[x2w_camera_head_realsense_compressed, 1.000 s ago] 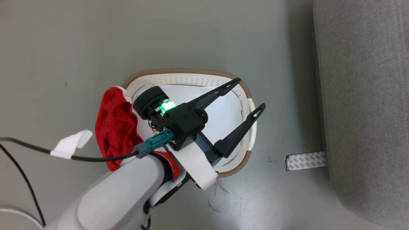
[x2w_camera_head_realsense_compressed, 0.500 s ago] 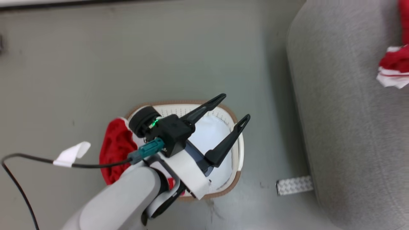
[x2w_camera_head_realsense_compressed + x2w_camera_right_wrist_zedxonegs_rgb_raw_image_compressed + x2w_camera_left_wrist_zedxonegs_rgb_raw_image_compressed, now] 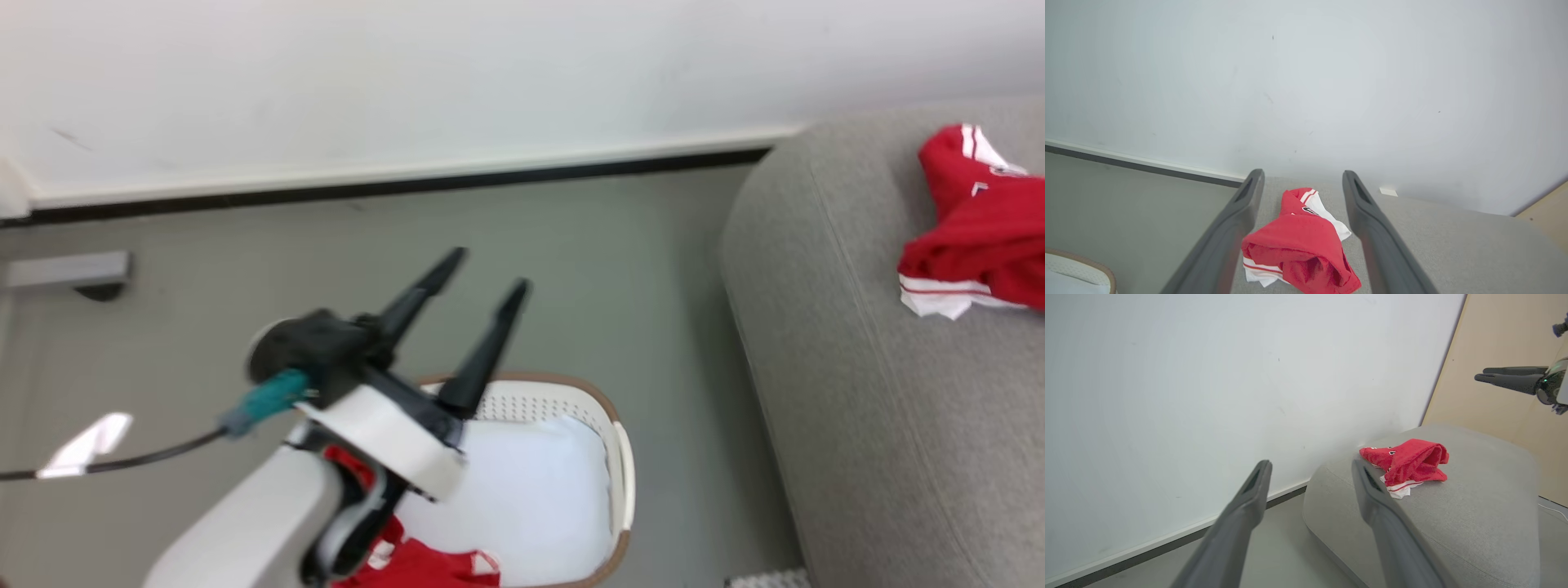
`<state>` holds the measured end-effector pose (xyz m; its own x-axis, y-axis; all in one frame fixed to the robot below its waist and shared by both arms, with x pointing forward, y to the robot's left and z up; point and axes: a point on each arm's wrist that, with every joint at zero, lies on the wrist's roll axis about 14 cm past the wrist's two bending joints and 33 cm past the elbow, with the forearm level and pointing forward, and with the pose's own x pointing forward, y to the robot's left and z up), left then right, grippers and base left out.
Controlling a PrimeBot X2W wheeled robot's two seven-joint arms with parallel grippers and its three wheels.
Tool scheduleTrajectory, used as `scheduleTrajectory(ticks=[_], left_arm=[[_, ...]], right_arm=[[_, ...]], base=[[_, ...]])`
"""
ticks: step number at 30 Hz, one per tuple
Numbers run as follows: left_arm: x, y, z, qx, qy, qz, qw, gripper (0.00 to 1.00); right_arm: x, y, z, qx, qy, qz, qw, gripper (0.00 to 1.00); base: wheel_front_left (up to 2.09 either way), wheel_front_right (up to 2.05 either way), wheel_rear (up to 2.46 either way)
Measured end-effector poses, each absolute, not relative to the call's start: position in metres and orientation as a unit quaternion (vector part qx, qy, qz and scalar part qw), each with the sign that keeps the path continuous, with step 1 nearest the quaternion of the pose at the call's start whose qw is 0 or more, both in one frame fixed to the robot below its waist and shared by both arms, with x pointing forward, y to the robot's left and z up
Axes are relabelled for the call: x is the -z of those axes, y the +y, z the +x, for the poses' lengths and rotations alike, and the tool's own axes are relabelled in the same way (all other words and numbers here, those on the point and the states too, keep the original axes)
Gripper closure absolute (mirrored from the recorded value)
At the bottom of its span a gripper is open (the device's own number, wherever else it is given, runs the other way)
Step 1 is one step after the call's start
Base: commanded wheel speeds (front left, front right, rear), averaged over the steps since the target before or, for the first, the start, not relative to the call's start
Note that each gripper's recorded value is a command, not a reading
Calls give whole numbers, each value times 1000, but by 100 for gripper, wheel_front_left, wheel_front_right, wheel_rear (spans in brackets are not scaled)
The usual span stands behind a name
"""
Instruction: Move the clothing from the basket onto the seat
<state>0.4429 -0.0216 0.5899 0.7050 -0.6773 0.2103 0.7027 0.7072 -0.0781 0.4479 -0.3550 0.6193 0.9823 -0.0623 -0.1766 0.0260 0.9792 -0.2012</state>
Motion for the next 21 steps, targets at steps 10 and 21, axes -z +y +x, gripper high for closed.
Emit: scheduleTrajectory(ticks=[10,21], left_arm=[[-600,111,446,170,-111,-60,977,0],[-576,181,419,43,-103,-85,990,0]], right_arm=[[-637,-267,436,-42,-72,-16,996,0],[-573,-207,395,-40,-110,87,989,0]], base=[[0,0,0],[0,0,0]])
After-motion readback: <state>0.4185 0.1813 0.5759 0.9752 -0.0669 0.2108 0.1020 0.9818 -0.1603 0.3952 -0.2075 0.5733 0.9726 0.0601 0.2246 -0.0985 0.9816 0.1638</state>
